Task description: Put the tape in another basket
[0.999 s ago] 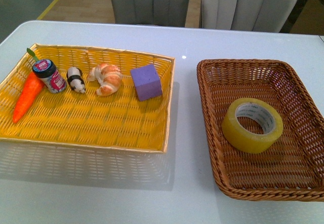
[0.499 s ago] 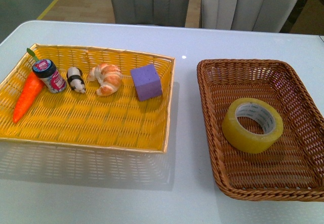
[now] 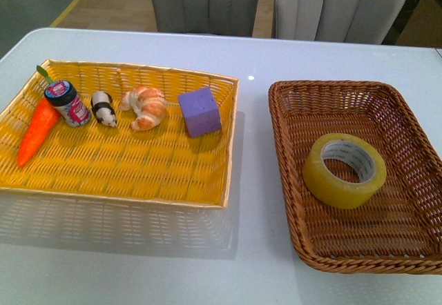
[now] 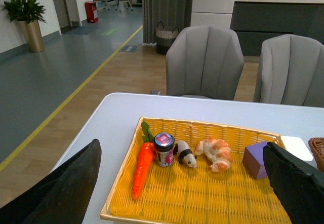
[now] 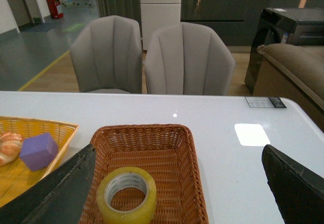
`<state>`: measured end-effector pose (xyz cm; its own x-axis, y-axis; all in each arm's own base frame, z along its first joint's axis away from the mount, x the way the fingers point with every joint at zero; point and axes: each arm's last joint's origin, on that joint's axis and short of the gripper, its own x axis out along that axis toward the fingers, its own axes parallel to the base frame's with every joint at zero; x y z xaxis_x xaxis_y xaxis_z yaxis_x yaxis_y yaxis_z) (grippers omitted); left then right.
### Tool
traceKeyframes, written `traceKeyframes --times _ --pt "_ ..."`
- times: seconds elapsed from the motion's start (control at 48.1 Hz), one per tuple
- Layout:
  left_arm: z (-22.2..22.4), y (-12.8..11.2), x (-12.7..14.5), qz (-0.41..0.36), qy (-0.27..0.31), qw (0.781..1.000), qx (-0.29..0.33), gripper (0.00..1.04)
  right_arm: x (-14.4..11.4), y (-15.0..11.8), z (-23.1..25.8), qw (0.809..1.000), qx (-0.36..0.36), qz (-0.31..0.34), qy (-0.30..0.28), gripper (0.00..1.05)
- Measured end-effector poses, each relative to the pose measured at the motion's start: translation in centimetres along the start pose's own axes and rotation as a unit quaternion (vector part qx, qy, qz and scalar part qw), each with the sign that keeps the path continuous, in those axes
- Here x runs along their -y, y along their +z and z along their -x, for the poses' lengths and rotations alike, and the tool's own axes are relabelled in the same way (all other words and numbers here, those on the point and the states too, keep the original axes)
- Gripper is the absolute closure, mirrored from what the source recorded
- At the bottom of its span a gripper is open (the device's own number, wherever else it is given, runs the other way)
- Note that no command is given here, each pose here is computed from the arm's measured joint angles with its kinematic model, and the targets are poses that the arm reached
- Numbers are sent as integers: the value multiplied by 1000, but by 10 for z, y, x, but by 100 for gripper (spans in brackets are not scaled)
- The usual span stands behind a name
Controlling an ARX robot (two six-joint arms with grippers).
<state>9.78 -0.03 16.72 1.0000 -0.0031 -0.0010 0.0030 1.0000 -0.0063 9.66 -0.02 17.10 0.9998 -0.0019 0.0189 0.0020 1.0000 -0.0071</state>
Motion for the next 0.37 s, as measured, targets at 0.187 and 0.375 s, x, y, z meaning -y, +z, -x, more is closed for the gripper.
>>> traceKeyframes --times 0.187,0.375 --pt "0 0 0 0 0 1000 0 9 0 0 0 1000 0 0 0 9" --pt "0 0 0 0 0 1000 0 9 0 0 0 1000 0 0 0 9"
